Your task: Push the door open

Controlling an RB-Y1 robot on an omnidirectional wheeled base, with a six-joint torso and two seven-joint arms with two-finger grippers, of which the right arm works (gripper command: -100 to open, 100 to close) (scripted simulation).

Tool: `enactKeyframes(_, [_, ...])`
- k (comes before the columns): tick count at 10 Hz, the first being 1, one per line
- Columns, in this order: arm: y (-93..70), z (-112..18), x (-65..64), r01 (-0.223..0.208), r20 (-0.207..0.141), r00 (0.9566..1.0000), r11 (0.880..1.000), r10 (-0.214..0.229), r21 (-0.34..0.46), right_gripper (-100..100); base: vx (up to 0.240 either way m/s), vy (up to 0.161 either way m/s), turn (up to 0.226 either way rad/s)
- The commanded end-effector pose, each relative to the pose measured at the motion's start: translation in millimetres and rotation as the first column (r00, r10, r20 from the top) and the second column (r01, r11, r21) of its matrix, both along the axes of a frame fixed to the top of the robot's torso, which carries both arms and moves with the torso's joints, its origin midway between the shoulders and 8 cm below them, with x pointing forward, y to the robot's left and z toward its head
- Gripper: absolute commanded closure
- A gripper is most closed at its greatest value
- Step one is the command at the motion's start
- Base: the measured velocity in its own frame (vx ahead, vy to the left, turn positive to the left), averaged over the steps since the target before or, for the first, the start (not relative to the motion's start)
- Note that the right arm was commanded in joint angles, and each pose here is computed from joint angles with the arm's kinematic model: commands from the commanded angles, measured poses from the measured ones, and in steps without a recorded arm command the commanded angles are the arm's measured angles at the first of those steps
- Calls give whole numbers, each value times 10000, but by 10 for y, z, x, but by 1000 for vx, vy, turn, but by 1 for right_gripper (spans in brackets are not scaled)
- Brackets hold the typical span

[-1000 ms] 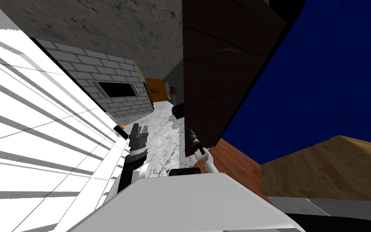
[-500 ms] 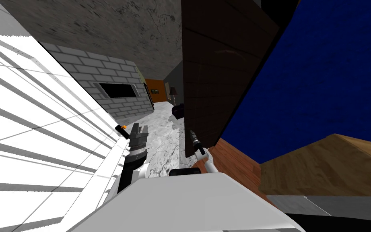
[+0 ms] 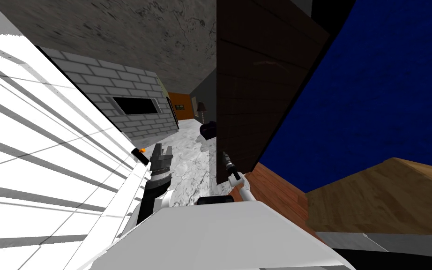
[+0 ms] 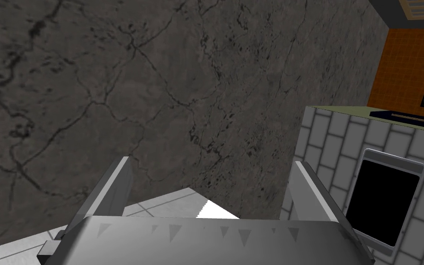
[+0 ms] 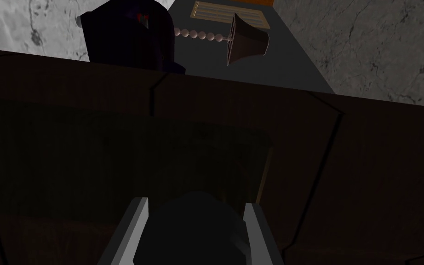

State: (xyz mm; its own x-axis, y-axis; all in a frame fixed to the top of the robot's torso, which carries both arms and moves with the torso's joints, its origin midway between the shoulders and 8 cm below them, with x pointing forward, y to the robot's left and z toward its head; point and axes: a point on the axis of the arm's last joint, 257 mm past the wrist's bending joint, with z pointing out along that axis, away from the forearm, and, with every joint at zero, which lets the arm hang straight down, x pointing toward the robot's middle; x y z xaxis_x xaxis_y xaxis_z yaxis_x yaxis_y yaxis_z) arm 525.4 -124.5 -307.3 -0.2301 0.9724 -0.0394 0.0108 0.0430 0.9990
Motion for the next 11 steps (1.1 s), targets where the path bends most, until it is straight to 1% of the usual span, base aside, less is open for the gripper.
enactKeyframes(1, [-161, 59, 56, 226, 187, 9996, 9997, -224, -102, 100, 183, 97, -37])
enactKeyframes(4, [-394, 66, 108, 607, 213, 9980, 9979, -603, -219, 100, 184, 122, -70])
enactKeyframes(6, [-475, 71, 125, 747, 223, 9970, 9969, -742, -247, 100, 128, 110, -42])
enactKeyframes(7, [-555, 76, 142, 893, 233, 9958, 9957, -886, -265, 100, 132, 86, -55])
enactKeyframes(8, [-595, 79, 150, 966, 238, 9951, 9950, -960, -271, 100, 151, 72, -140])
enactKeyframes(10, [-749, 91, 180, 1265, 255, 9917, 9916, -1258, -276, 100, 172, 130, -92])
enactKeyframes(11, [-669, 81, 171, 1118, 226, 9935, 9936, -1113, -177, -100, -69, 62, -33])
